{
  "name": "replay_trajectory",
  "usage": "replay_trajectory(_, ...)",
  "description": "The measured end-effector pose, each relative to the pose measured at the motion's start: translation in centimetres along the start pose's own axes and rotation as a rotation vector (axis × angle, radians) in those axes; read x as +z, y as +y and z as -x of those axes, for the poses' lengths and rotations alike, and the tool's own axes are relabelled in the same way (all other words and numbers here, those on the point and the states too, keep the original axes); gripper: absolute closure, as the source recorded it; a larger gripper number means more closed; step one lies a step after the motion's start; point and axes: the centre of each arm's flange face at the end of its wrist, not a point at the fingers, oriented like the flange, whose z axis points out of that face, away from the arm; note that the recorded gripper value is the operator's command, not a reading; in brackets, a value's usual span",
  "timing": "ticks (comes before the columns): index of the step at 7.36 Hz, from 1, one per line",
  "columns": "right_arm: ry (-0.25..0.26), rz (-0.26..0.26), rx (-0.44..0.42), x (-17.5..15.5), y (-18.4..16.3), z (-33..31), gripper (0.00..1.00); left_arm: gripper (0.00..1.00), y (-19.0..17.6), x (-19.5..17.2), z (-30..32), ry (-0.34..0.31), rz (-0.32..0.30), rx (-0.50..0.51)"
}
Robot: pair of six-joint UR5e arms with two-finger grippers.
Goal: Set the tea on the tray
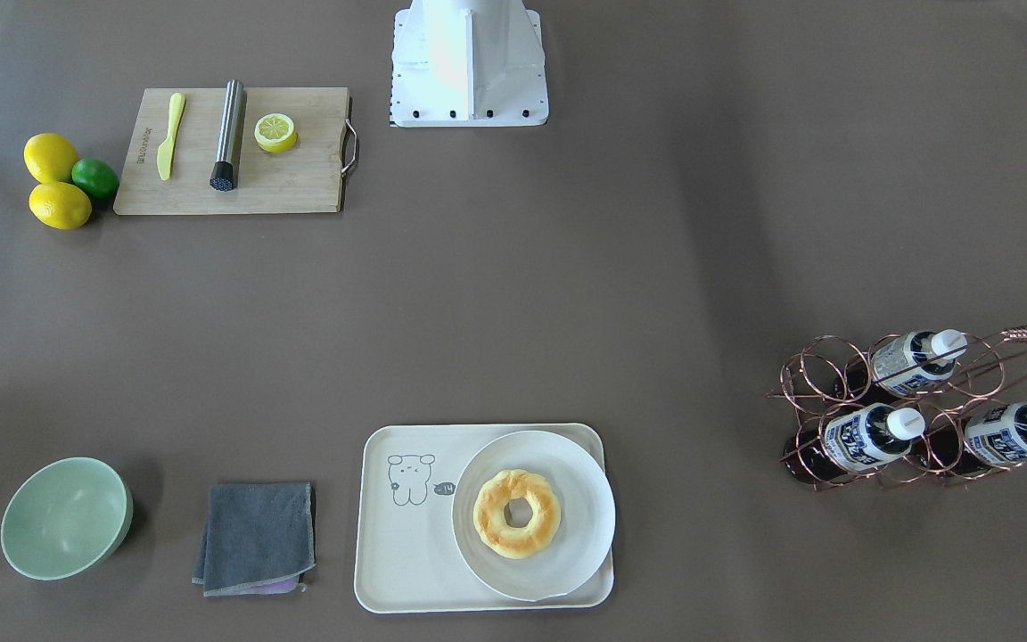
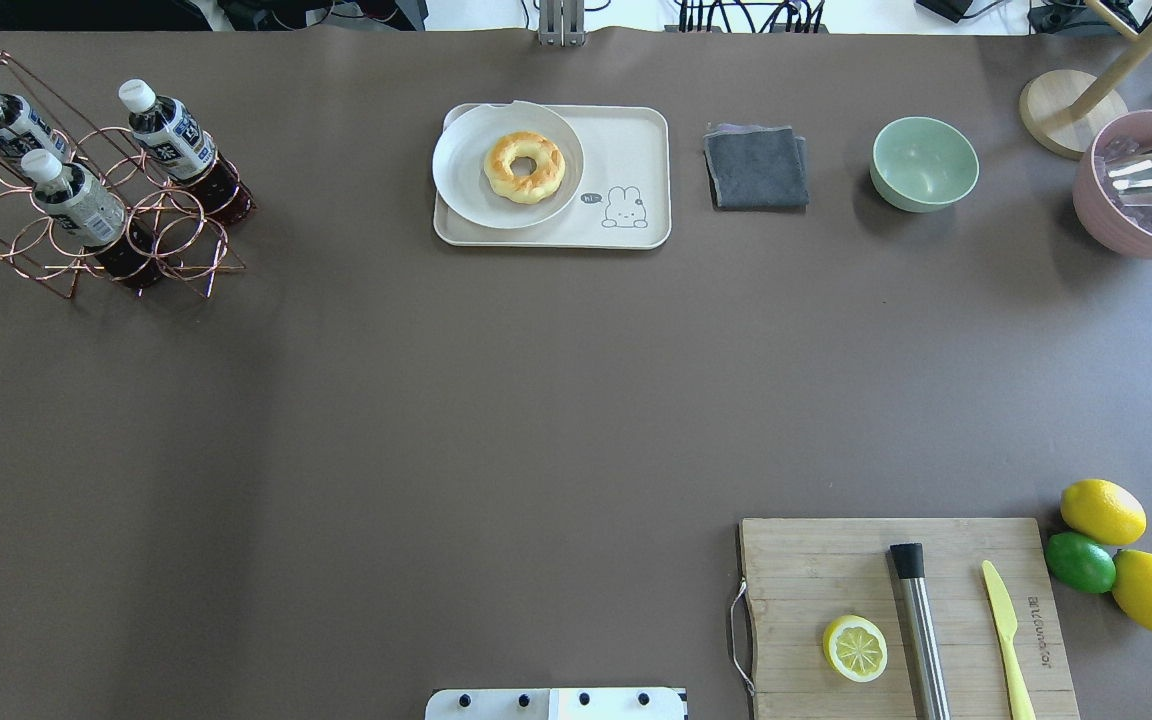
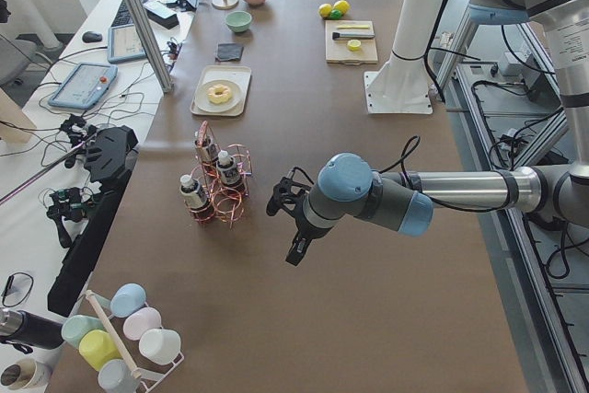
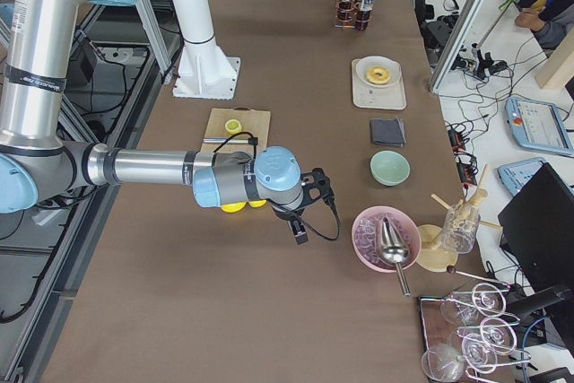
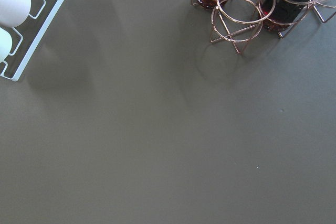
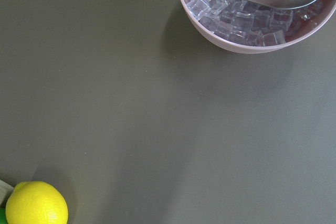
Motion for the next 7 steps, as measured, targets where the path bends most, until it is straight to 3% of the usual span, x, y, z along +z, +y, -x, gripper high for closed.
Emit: replay_trajectory(7,-0.002,0.001,0.003,0.06,0.11,-0.02,0.0,0.02,0.25,0.12,0.16,-0.002,-0.017,0.018)
